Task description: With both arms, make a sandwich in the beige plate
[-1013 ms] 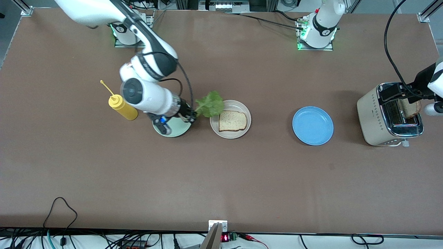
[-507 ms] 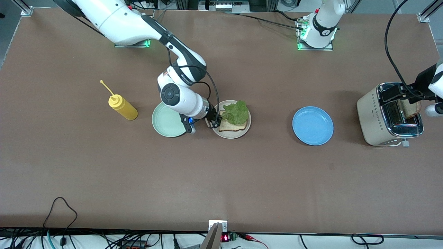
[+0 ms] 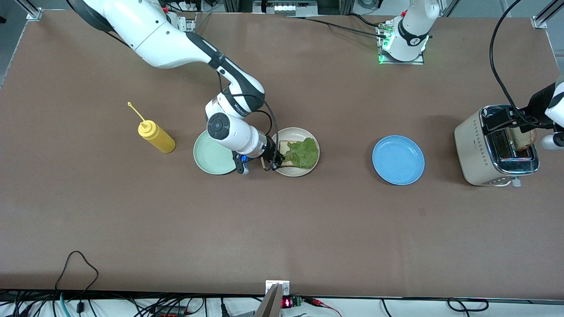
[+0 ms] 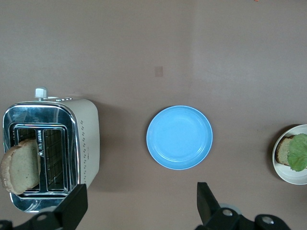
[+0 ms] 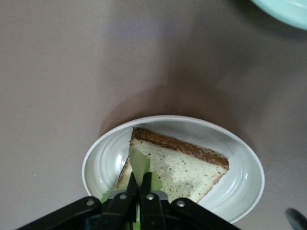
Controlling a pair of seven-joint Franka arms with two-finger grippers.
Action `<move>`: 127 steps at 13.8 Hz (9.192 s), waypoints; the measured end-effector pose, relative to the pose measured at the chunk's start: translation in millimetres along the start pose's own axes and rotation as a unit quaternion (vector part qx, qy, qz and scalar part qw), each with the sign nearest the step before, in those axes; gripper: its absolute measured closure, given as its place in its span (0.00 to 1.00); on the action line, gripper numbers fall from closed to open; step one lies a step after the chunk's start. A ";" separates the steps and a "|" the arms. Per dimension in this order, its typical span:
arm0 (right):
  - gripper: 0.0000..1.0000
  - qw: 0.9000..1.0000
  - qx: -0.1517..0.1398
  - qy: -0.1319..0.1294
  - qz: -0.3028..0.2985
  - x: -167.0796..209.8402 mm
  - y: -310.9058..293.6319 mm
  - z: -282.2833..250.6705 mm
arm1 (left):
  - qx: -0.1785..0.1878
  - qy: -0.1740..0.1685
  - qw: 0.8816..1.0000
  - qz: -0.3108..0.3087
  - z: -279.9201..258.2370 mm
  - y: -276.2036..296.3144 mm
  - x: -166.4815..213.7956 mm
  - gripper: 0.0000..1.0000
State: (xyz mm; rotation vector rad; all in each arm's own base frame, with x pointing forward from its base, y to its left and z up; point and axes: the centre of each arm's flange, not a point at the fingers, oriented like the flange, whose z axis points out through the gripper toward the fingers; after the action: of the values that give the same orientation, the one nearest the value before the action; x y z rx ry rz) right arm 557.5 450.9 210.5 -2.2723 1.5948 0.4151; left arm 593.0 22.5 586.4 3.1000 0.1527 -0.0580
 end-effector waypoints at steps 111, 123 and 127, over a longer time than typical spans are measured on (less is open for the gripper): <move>0.00 0.820 -0.204 0.081 -0.529 260.2 95.8 -526.5 | -0.514 -0.183 0.836 0.059 422.7 162.6 43.2 0.00; 0.00 0.820 -0.204 0.080 -0.529 260.3 95.7 -526.3 | -0.278 -0.142 0.933 0.179 309.5 106.5 56.3 0.00; 0.00 0.820 -0.205 0.080 -0.529 260.3 95.7 -526.1 | -0.193 -0.125 0.952 0.203 303.3 93.4 68.6 0.00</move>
State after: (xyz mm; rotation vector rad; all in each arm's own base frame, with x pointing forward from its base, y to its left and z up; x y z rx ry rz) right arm 577.4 -25.4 566.1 -3.1193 0.0639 0.2571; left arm 659.7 -75.6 284.1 2.6385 -0.4272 -0.3570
